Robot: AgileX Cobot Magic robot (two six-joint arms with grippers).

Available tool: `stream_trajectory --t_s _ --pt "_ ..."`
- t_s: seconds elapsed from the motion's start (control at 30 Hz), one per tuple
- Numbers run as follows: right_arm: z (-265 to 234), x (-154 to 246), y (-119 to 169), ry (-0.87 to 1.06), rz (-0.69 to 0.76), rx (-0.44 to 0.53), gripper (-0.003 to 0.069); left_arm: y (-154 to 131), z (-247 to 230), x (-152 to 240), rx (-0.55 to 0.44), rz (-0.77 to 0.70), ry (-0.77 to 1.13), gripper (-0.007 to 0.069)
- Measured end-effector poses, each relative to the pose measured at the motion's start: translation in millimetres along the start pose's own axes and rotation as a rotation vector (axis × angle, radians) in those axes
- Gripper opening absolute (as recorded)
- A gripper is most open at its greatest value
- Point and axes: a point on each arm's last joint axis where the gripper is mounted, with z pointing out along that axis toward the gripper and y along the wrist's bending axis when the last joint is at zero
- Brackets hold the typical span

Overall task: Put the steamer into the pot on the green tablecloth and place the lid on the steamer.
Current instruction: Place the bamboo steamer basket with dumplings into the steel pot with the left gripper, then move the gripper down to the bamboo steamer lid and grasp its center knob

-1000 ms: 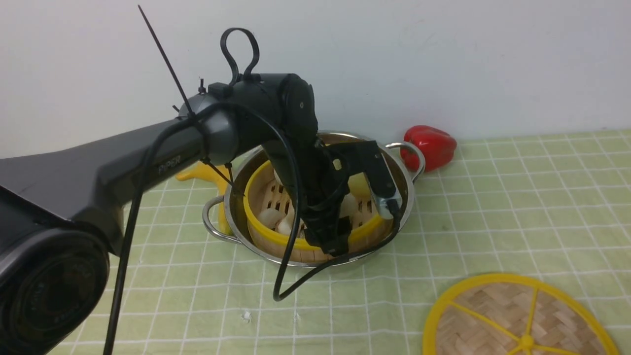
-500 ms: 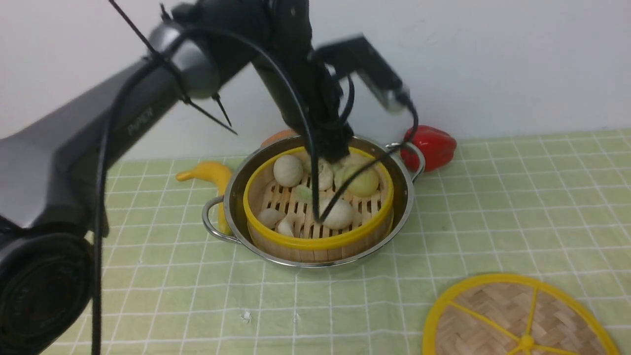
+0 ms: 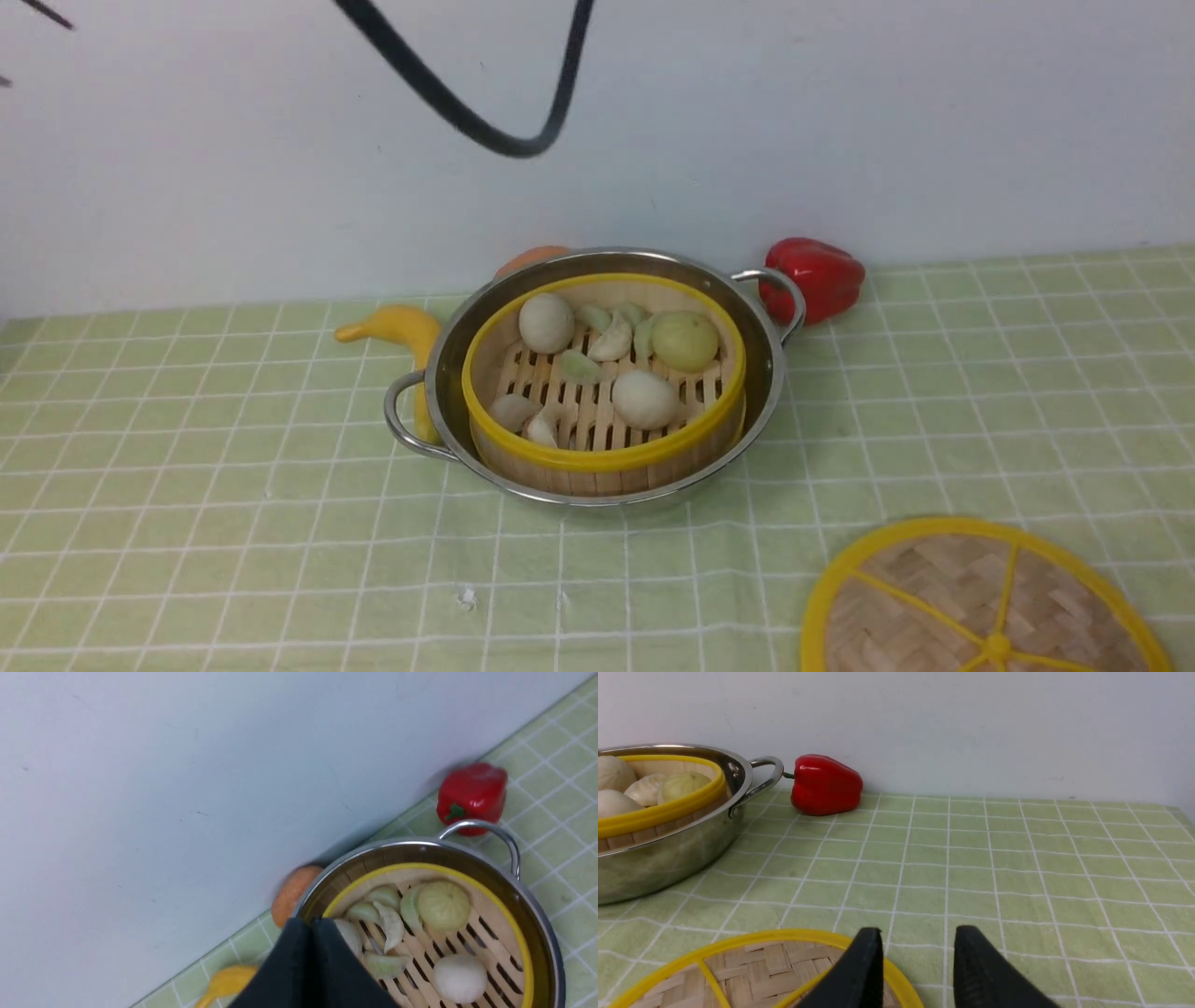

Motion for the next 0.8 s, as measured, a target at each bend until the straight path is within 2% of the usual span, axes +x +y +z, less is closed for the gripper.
stream_trajectory --t_s 0.17,0.47,0.6,0.8 --pt "0 0 0 0.000 0.000 0.000 0.0240 4 -15 -1 -0.014 -0.005 -0.028 -0.0022" --pt "0 0 0 0.000 0.000 0.000 0.0240 0 -7 7 -0.004 -0.007 0.018 -0.0010" --pt "0 0 0 0.000 0.000 0.000 0.0240 -7 -2 33 0.015 0.011 0.078 -0.0006" --pt "0 0 0 0.000 0.000 0.000 0.0240 -13 -30 99 0.012 0.027 -0.042 0.0009"
